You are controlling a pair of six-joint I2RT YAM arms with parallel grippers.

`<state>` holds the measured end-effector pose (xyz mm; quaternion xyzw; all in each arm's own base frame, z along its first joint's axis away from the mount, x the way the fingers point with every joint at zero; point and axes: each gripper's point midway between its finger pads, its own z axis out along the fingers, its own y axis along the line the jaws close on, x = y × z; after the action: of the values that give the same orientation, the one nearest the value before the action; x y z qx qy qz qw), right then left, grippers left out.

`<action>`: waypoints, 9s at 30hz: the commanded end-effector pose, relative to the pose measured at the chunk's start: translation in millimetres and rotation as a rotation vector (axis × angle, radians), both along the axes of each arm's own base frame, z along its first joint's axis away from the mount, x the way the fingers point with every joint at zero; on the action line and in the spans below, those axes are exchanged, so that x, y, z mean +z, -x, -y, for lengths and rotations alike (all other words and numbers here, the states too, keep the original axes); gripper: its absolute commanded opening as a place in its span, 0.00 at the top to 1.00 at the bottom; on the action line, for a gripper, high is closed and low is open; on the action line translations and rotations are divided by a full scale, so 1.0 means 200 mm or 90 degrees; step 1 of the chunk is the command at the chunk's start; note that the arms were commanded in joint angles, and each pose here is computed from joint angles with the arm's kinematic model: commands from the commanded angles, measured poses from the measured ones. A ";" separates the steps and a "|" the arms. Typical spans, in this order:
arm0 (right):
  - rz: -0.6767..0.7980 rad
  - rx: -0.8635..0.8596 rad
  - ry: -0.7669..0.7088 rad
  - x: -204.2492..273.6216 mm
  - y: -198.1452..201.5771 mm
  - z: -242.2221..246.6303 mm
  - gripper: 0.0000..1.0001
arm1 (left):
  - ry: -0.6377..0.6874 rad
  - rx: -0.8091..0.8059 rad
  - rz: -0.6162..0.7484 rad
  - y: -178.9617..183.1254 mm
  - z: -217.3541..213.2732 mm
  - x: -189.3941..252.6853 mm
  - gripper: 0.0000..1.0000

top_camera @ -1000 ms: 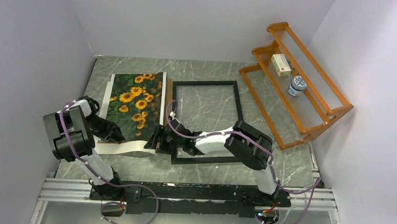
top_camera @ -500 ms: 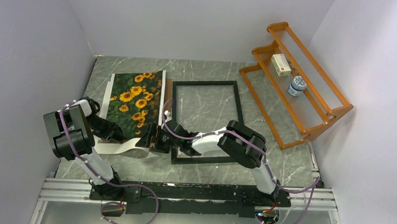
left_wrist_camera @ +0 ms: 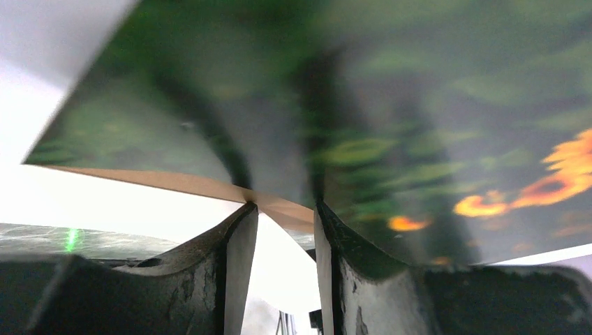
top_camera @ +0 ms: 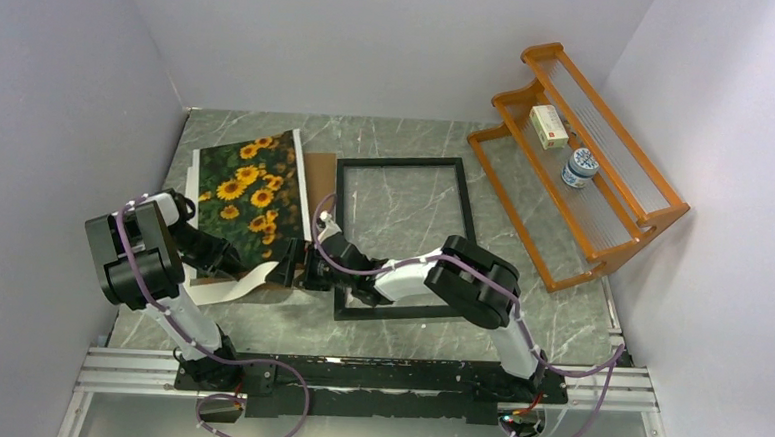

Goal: Put the photo into the frame
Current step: Pick up the photo frame item at the center of the board, then place the photo frame item in the photo frame.

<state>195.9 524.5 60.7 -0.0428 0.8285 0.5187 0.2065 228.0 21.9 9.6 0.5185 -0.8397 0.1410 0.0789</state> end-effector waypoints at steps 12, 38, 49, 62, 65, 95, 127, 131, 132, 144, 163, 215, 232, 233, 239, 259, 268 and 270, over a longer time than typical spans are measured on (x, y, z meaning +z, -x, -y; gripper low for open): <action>0.095 -0.045 -0.039 0.19 -0.14 0.00 0.03 | 0.008 -0.066 -0.016 0.03 0.01 -0.16 0.59; -0.025 -0.112 0.024 -0.02 -0.05 0.02 0.04 | 0.064 -0.136 0.040 -0.05 0.10 -0.09 0.62; 0.213 0.008 0.068 -0.01 -0.04 0.07 0.05 | 0.069 -0.140 0.057 -0.09 0.10 -0.07 0.61; 0.395 0.095 0.173 -0.08 -0.10 0.09 0.07 | 0.062 -0.144 0.051 -0.08 0.09 -0.09 0.61; 0.413 0.055 0.207 -0.09 -0.17 0.12 0.12 | 0.057 -0.146 0.053 -0.09 0.08 -0.08 0.61; 0.852 0.183 0.469 -0.02 -0.24 0.08 0.12 | 0.044 -0.146 0.056 -0.11 0.06 -0.06 0.61; 1.100 0.325 0.539 0.33 -0.02 0.04 1.00 | -0.247 -0.124 0.261 -0.32 -0.24 0.75 0.36; 1.040 0.348 0.480 0.52 0.03 0.04 1.00 | -0.323 -0.125 0.324 -0.36 -0.31 1.01 0.30; 1.024 0.349 0.468 0.56 0.02 0.04 1.00 | -0.335 -0.125 0.340 -0.38 -0.32 1.07 0.29; 0.924 0.314 0.435 0.80 -0.18 0.07 1.00 | -0.405 -0.120 0.468 -0.44 -0.36 1.67 0.21; 0.957 -0.028 0.430 1.56 -0.67 0.31 1.00 | -0.439 -0.105 0.601 -0.40 -0.29 2.05 0.18; 1.017 -0.453 0.461 2.23 -1.16 0.71 1.00 | -0.509 -0.021 0.707 -0.19 -0.25 2.17 0.13; 0.919 -0.311 0.705 1.74 -0.79 1.36 1.00 | -0.250 -0.082 0.708 -0.33 0.01 1.83 0.12; 0.915 -0.285 0.713 1.69 -0.77 1.36 1.00 | -0.226 -0.083 0.701 -0.35 0.03 1.78 0.12; 0.876 -0.133 0.749 1.31 -0.60 1.36 1.00 | -0.055 -0.092 0.658 -0.41 0.16 1.50 0.06; 0.779 0.126 0.841 0.80 -0.11 1.63 1.00 | 0.037 -0.158 0.564 -0.49 0.39 1.07 0.06; 0.775 0.220 0.813 0.72 0.01 1.64 1.00 | 0.026 -0.166 0.563 -0.49 0.39 1.05 0.06; 0.794 0.252 0.795 0.70 0.05 1.62 1.00 | 0.027 -0.169 0.561 -0.49 0.39 1.05 0.06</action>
<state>201.7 198.5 203.8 -0.5373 0.6857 -0.1511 0.4672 321.6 -56.2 213.0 0.3092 -0.8509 0.3516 -0.2383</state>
